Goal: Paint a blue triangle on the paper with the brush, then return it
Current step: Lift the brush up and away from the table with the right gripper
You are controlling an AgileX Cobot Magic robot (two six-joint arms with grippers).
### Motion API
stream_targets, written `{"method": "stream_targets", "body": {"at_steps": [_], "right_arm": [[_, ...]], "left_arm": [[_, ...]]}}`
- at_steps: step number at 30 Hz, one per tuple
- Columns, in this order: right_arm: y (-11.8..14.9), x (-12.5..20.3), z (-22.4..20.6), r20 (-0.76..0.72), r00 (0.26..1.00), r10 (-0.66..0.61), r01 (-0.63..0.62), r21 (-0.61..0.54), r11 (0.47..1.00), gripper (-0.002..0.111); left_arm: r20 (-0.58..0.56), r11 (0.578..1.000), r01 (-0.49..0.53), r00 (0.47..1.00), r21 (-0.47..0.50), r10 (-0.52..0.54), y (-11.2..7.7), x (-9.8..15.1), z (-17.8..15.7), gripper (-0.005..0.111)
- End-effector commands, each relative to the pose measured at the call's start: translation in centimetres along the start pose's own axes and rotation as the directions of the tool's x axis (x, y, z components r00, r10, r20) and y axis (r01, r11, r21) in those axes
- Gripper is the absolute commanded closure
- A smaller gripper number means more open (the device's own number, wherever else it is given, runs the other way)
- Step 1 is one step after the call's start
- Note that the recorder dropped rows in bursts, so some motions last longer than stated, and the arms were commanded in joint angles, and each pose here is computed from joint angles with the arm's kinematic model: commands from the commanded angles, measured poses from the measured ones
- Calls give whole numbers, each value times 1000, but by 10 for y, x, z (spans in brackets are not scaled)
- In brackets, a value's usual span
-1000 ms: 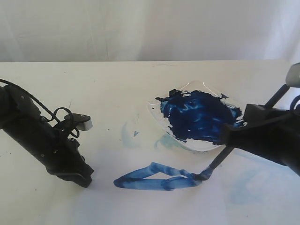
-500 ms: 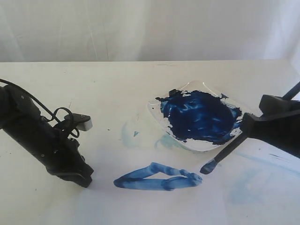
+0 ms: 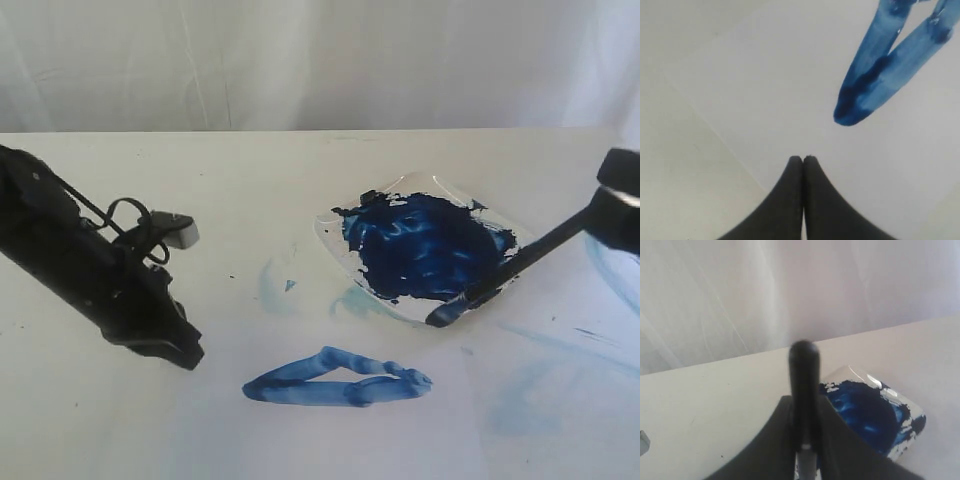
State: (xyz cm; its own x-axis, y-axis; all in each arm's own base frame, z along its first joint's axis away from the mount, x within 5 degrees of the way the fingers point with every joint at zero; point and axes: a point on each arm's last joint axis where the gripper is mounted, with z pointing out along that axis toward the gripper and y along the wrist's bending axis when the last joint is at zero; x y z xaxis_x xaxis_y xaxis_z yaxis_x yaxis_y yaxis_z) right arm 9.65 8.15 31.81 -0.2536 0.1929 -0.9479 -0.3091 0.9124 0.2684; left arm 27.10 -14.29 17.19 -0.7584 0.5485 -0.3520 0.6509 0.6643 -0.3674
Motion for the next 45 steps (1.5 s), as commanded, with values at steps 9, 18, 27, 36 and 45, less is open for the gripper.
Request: {"method": "stream_targets", "body": {"at_steps": [9,18,27,36,45], "right_arm": [[19,-74,-21,161,984,-77,98,-130,987,108],[40,-91,-24,190,981,-44,96,-277,956,108],[75,-91,-6,185,968,-167,218,-309,926,108],[71,-90,43,109,882,-458,449,91,889,108],[47,-87,125,-60,855,-516,514,234,825,108]], "left_arm": [[260,981,-145,949,-132,175,-57,1,-105,107],[383,962,-187,888,-201,253,-86,24,-146,107],[418,954,-201,865,-221,279,-96,37,-157,107],[410,952,-206,867,-226,285,-95,38,-157,107],[410,952,-206,867,-226,285,-95,38,-157,107]]}}
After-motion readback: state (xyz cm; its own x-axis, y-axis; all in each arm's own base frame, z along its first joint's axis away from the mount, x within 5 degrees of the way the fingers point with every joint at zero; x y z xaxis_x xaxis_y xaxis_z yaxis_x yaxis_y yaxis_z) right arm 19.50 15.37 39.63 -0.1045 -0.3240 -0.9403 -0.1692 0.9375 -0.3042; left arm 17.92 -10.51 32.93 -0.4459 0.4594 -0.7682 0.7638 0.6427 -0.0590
